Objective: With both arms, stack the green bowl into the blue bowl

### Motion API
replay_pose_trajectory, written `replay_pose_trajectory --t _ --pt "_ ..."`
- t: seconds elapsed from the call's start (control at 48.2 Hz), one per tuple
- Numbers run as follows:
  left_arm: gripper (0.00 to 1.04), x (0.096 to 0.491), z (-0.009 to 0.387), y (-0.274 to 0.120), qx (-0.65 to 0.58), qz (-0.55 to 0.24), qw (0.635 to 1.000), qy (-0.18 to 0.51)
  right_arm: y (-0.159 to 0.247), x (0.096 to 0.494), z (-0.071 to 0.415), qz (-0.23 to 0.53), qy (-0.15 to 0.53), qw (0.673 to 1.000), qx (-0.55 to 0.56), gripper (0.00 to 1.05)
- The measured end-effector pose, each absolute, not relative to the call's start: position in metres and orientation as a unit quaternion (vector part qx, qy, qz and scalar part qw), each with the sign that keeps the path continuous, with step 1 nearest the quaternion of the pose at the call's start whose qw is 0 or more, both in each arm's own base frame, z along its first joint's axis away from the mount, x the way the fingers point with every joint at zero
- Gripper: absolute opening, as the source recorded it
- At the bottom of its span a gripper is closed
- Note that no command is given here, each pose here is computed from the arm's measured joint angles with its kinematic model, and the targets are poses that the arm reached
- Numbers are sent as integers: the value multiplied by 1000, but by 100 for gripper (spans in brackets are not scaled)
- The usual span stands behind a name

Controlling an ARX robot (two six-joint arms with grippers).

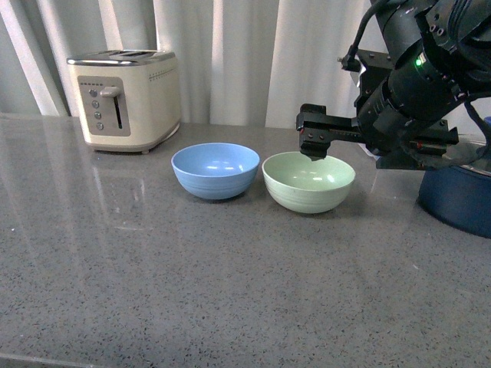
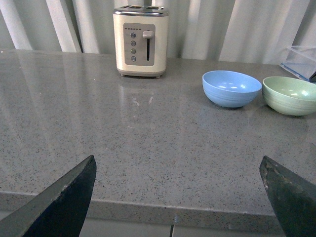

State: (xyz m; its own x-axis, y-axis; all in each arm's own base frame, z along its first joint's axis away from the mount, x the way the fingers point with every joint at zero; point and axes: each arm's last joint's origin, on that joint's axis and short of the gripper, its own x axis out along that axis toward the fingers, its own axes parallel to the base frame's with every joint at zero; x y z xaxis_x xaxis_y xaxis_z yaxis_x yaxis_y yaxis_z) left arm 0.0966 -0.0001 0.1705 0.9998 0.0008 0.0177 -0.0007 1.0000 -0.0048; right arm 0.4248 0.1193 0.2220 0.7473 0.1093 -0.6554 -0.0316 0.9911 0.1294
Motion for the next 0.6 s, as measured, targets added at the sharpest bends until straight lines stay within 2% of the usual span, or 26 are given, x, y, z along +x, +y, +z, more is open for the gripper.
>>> replay_pose_trajectory --t 0.602 --pt "98 97 170 0 -2 0 1000 -9 117 444 204 50 361 930 46 95"
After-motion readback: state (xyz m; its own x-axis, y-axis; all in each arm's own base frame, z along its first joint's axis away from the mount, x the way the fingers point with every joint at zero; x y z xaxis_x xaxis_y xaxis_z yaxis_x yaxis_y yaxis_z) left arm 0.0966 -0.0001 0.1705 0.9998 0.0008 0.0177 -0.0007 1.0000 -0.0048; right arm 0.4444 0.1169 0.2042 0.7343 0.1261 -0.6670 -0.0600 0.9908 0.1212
